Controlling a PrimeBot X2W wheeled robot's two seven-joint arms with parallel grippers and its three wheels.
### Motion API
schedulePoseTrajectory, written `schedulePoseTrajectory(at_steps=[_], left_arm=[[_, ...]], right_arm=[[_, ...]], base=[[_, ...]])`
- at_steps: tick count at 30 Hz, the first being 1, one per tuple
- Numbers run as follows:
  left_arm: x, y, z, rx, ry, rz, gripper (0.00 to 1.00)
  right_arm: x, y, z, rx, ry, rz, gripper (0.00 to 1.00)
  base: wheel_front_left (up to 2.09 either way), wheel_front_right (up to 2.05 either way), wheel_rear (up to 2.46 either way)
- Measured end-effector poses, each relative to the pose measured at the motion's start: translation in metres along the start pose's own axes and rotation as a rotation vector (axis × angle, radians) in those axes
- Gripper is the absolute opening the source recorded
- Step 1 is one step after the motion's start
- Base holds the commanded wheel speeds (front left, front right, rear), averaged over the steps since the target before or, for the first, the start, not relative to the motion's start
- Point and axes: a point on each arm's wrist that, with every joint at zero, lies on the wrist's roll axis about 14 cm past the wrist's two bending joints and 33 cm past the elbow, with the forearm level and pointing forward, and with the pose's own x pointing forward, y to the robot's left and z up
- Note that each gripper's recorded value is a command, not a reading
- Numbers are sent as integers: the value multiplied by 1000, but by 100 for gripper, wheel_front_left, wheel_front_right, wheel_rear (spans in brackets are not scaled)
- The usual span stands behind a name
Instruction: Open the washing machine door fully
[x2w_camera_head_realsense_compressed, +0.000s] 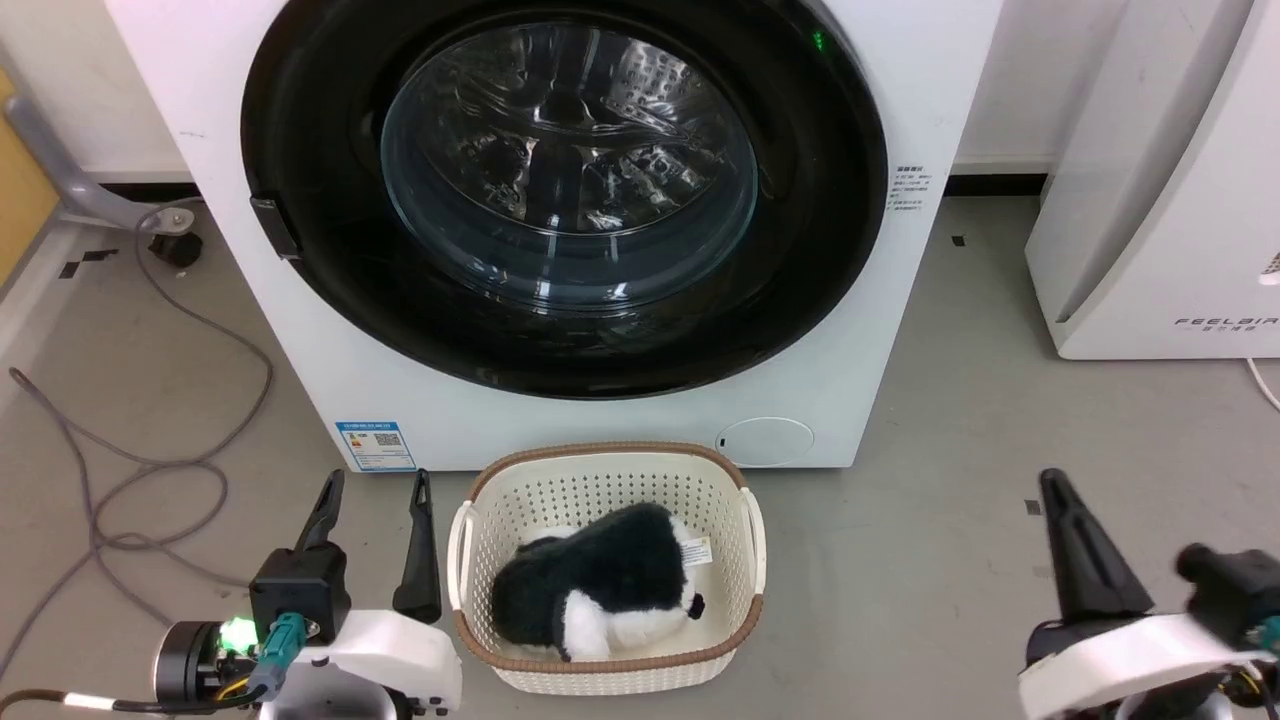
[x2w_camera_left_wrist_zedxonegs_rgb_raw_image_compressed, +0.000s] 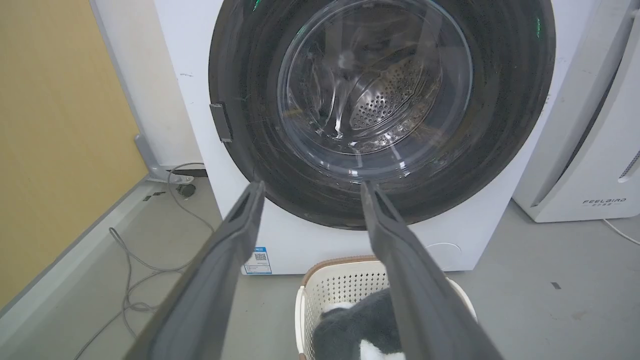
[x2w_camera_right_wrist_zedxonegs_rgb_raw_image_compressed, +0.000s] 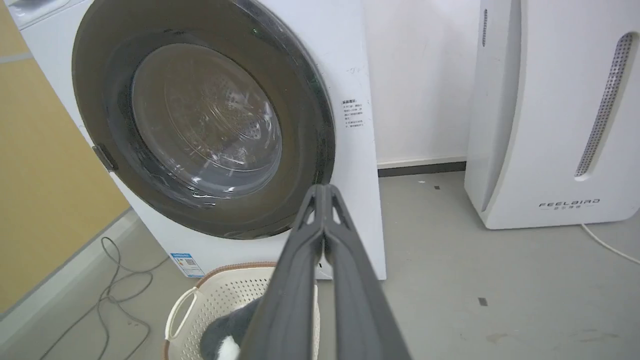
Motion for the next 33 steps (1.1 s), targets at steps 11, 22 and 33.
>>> schedulePoseTrajectory(at_steps=[11,22,33], left_arm=[[9,0,1,-8,-19,10,100],[31,1,-1,-22,-35,21,100],[54,9,-14,-28,-28,56,100]], right_arm=[[23,-26,-6,313,-26,-89,0],[74,-65,-6,570,-34,-164,0],[152,-69,4,659,-70,-124,0]], base=[[0,0,0],[0,0,0],[0,0,0]])
